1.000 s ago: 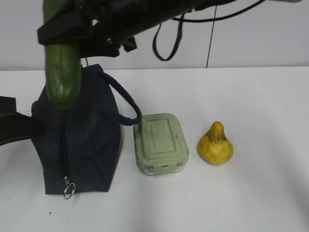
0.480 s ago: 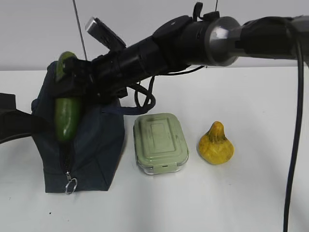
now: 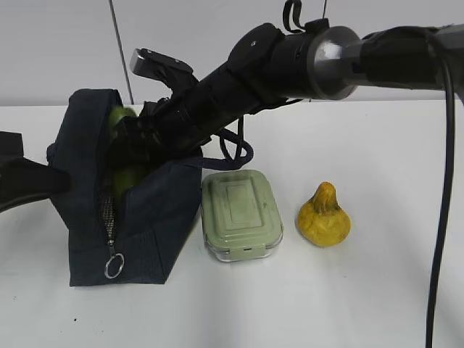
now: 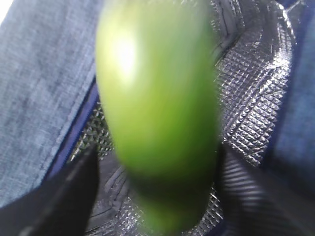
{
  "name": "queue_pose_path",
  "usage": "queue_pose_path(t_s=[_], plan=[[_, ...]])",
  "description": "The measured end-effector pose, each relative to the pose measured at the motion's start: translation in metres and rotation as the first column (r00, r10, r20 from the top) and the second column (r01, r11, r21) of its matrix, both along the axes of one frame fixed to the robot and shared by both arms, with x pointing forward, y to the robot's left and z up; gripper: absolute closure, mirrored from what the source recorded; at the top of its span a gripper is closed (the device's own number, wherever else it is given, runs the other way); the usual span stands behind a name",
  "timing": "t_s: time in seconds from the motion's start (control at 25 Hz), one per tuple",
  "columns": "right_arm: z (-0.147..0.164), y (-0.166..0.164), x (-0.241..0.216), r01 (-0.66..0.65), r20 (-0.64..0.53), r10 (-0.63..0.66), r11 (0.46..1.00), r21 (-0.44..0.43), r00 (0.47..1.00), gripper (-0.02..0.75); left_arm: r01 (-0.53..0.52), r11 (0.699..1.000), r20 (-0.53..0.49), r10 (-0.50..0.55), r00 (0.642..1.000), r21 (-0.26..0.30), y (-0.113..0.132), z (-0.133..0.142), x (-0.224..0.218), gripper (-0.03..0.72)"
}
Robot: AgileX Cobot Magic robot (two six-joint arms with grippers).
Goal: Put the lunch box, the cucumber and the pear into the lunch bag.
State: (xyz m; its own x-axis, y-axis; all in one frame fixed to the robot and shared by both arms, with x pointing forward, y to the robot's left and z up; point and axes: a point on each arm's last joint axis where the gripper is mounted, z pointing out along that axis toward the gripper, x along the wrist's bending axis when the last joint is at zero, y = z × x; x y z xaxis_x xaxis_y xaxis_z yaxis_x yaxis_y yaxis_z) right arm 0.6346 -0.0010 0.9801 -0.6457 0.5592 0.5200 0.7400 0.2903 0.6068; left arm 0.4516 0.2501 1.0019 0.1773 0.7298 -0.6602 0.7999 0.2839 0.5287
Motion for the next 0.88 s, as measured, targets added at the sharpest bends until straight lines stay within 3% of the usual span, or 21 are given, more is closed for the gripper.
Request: queue_pose_path(t_s=[0.24,0.48,0.6,0.72,0.88], plan=[[0.02,-0.004,-0.003,-0.014,0.05,0.015,1.0,-0.006,0.999,0.113,-0.005,1.0,0.001,0.005,1.0,-0.004,0.0,0.0,0.0,0.703],[0.077,-0.018,-0.015,-0.056,0.219,0.067,0.997,-0.057,0.973,0.136,-0.011,1.0,0.002,0.011,1.0,0.0,0.001,0.0,0.001,0.703],[0.11,-0.035,-0.027,-0.052,0.286,0.088,0.99,-0.133,0.954,0.142,-0.011,1.0,0.002,0.011,1.0,0.0,0.001,0.0,0.001,0.703],[0.133,-0.058,-0.039,0.002,0.297,0.081,0.964,-0.268,0.951,0.143,-0.007,1.0,0.006,0.007,1.0,0.004,0.001,0.0,0.001,0.703],[0.143,-0.09,-0.051,0.12,0.246,0.008,0.857,-0.501,0.969,0.144,-0.005,1.0,0.008,0.005,1.0,0.007,0.001,0.0,0.001,0.703]])
